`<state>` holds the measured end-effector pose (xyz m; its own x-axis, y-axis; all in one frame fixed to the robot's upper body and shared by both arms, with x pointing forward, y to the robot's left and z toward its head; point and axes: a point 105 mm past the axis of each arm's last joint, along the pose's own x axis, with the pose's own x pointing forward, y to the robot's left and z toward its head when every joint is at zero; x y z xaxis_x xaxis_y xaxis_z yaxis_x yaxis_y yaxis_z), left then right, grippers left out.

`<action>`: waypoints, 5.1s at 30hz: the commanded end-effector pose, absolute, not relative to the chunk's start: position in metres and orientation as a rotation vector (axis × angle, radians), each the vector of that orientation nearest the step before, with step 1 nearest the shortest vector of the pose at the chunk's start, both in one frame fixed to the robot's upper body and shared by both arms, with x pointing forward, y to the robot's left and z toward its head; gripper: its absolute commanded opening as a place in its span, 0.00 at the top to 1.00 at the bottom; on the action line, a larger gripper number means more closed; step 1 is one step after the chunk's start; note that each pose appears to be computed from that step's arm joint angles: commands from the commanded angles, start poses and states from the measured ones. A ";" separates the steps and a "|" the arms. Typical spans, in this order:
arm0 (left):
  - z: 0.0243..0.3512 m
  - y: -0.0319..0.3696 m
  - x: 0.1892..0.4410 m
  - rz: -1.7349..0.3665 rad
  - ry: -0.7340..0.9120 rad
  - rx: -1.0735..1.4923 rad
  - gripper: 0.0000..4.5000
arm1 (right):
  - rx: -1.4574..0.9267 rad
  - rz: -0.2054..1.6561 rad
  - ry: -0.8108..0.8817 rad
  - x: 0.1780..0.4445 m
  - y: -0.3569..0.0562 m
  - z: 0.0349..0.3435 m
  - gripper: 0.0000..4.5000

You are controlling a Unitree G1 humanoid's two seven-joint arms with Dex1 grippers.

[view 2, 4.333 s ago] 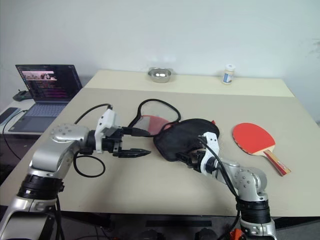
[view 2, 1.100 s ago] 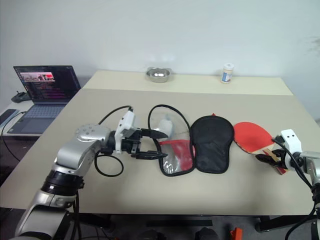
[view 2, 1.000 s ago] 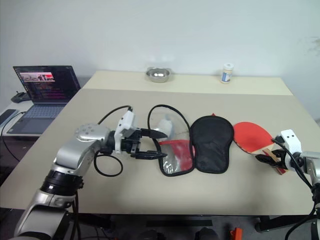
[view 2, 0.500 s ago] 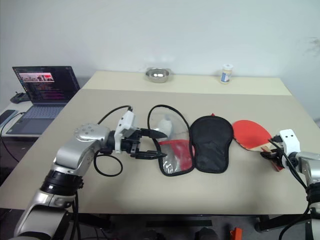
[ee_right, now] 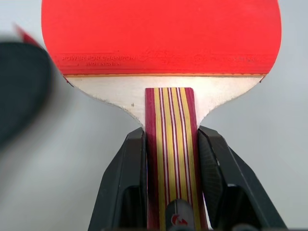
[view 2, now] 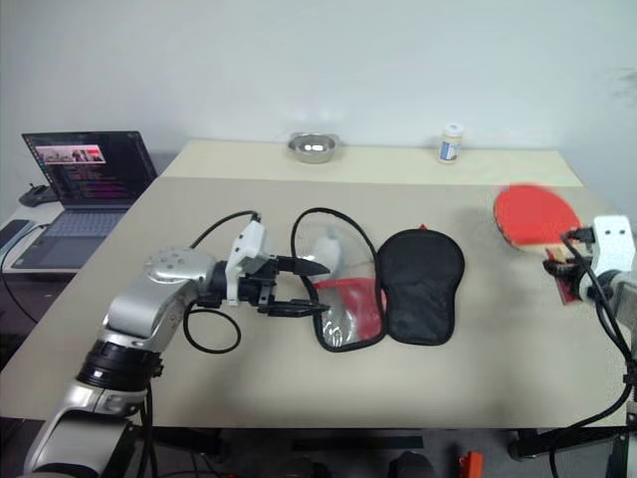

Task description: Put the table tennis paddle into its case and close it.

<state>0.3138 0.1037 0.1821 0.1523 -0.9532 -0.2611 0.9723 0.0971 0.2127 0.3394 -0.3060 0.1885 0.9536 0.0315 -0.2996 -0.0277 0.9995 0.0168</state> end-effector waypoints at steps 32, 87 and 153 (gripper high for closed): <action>0.191 0.100 0.316 -1.412 -0.006 0.391 0.19 | 0.262 0.089 0.446 0.329 -0.140 0.102 0.76; 0.234 -0.025 0.329 -1.639 -0.136 0.124 0.99 | -0.352 0.723 0.248 0.246 -0.197 0.242 0.00; 0.196 0.132 0.311 -1.333 0.079 0.422 1.00 | -0.036 0.712 0.534 0.357 -0.131 0.106 1.00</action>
